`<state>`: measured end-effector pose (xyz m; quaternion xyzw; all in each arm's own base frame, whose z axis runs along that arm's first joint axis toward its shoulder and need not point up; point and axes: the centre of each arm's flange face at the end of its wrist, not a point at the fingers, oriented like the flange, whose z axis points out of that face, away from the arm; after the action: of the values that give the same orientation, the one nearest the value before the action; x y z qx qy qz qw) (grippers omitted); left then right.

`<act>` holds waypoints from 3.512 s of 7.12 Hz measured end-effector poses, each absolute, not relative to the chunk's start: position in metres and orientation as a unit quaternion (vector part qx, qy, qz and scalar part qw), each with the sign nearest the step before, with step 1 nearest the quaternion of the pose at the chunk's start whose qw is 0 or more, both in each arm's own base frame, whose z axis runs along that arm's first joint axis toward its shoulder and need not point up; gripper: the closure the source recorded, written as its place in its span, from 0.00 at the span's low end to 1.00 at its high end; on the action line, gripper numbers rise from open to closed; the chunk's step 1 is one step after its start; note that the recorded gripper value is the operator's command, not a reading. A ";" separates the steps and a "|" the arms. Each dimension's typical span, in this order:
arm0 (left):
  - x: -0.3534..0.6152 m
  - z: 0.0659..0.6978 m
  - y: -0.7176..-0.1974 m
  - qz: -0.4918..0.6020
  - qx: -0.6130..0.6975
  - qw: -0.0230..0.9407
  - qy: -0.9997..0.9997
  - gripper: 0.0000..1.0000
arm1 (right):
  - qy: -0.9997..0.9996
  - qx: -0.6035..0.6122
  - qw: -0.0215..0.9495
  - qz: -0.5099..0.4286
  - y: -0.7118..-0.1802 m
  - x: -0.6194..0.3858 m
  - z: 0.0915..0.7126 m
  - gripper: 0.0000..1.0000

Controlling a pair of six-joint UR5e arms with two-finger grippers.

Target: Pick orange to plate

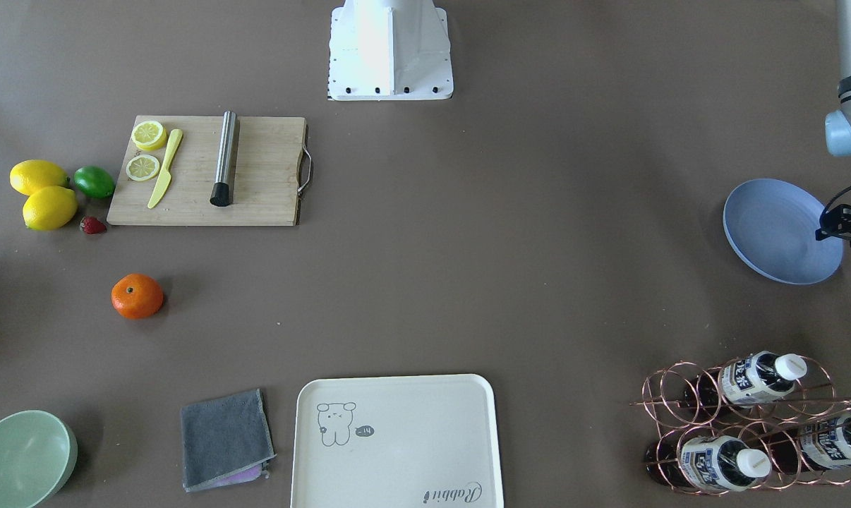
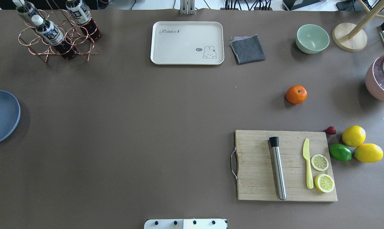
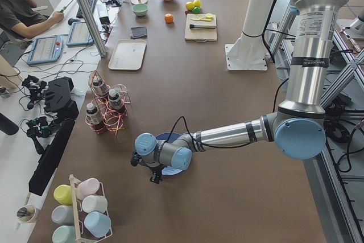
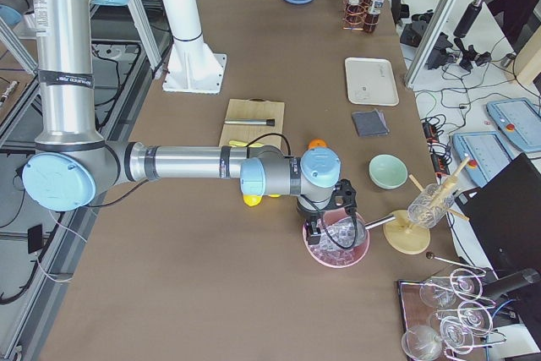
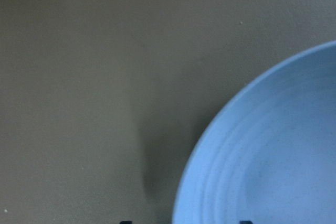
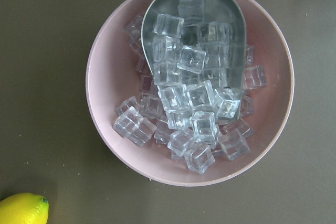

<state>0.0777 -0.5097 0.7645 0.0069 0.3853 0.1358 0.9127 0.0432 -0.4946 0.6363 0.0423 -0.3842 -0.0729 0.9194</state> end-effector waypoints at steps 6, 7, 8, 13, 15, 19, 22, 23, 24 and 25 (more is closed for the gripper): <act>0.086 0.715 -0.527 0.123 0.033 0.907 0.402 1.00 | -0.399 0.050 0.912 -0.078 -0.499 0.039 0.625 0.00; 0.092 0.669 -0.540 0.098 0.046 0.899 0.424 1.00 | -0.410 0.061 0.906 -0.088 -0.508 0.032 0.612 0.00; 0.104 0.617 -0.550 0.065 0.052 0.890 0.448 1.00 | -0.416 0.069 0.901 -0.100 -0.521 0.019 0.594 0.00; 0.314 0.358 -0.522 -0.024 0.011 0.851 0.524 1.00 | -0.446 0.033 0.892 -0.074 -0.566 -0.127 0.475 0.00; 0.414 0.309 -0.497 -0.032 0.006 0.852 0.523 1.00 | -0.427 0.035 0.901 -0.062 -0.568 -0.194 0.447 0.00; 0.524 0.273 -0.460 -0.036 0.012 0.857 0.515 1.00 | -0.398 0.043 0.914 -0.066 -0.567 -0.274 0.457 0.00; 0.544 0.272 -0.444 -0.032 0.021 0.859 0.511 0.17 | -0.389 0.038 0.918 -0.072 -0.568 -0.297 0.464 0.00; 0.545 0.268 -0.443 -0.031 0.023 0.857 0.513 0.14 | -0.386 0.035 0.919 -0.073 -0.569 -0.303 0.465 0.00; 0.545 0.266 -0.443 -0.030 0.026 0.855 0.517 0.13 | -0.382 0.033 0.920 -0.075 -0.569 -0.310 0.469 0.00; 0.544 0.265 -0.443 -0.029 0.029 0.852 0.521 0.13 | -0.379 0.034 0.921 -0.079 -0.569 -0.318 0.476 0.02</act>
<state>0.5440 -0.4427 0.2646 0.0292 0.5212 -0.0287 0.8525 -0.3183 -0.5687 0.4763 0.0344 -0.3788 -0.0785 0.9215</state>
